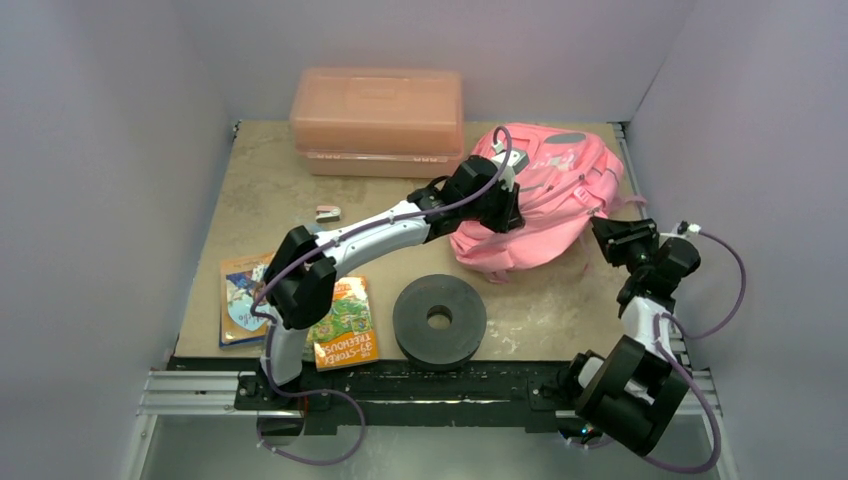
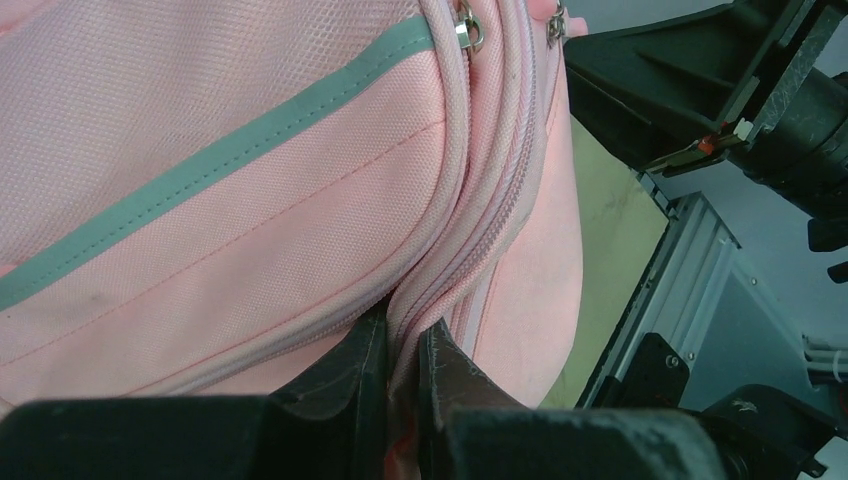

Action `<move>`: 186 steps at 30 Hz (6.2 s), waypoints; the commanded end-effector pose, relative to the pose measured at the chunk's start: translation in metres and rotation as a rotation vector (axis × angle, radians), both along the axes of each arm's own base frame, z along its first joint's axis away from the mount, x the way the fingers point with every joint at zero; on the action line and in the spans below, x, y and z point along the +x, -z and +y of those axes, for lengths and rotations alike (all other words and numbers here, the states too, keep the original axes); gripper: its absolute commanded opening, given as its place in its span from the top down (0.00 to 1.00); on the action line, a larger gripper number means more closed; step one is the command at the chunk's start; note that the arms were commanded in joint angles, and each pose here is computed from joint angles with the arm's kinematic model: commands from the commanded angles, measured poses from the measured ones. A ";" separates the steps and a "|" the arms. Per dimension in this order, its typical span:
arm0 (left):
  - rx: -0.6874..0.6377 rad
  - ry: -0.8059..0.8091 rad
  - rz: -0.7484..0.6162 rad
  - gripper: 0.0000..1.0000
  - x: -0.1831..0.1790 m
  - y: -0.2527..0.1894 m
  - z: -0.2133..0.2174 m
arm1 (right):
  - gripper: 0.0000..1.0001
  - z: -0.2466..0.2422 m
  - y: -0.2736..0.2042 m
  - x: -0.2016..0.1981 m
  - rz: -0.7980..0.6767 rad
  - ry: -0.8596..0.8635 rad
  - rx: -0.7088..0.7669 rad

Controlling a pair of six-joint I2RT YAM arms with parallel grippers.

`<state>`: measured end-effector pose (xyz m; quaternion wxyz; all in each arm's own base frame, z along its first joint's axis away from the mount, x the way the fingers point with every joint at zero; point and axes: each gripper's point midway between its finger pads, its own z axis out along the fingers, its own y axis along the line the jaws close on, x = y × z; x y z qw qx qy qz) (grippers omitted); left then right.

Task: Pack the student bag
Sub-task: Unzip the student bag at the center of the board.

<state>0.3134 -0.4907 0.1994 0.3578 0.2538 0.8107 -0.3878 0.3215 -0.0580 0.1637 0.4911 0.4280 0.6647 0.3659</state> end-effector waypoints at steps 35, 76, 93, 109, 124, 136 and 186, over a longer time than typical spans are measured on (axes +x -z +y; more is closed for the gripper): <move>-0.138 0.074 0.070 1.00 -0.006 -0.024 -0.022 | 0.74 -0.028 -0.022 0.025 0.057 0.037 -0.037; -0.227 0.014 0.244 0.97 0.010 -0.029 -0.038 | 1.00 0.122 -0.073 -0.044 -0.159 -0.432 -0.576; -0.095 -0.162 -0.149 0.15 -0.006 -0.040 0.075 | 1.00 0.117 -0.065 -0.040 0.007 -0.465 -0.551; -0.362 -0.513 0.446 0.16 0.042 0.054 0.167 | 1.00 0.110 -0.059 -0.050 0.075 -0.436 -0.642; -0.523 -0.270 0.539 0.99 0.037 0.053 0.080 | 1.00 0.116 -0.038 -0.074 0.247 -0.472 -0.621; -0.578 -0.230 0.480 1.00 0.020 0.019 0.059 | 1.00 0.226 -0.052 -0.093 0.103 -0.810 -0.584; -0.391 -0.235 0.504 0.31 -0.012 0.068 0.123 | 1.00 0.252 -0.061 0.001 0.308 -0.501 -0.538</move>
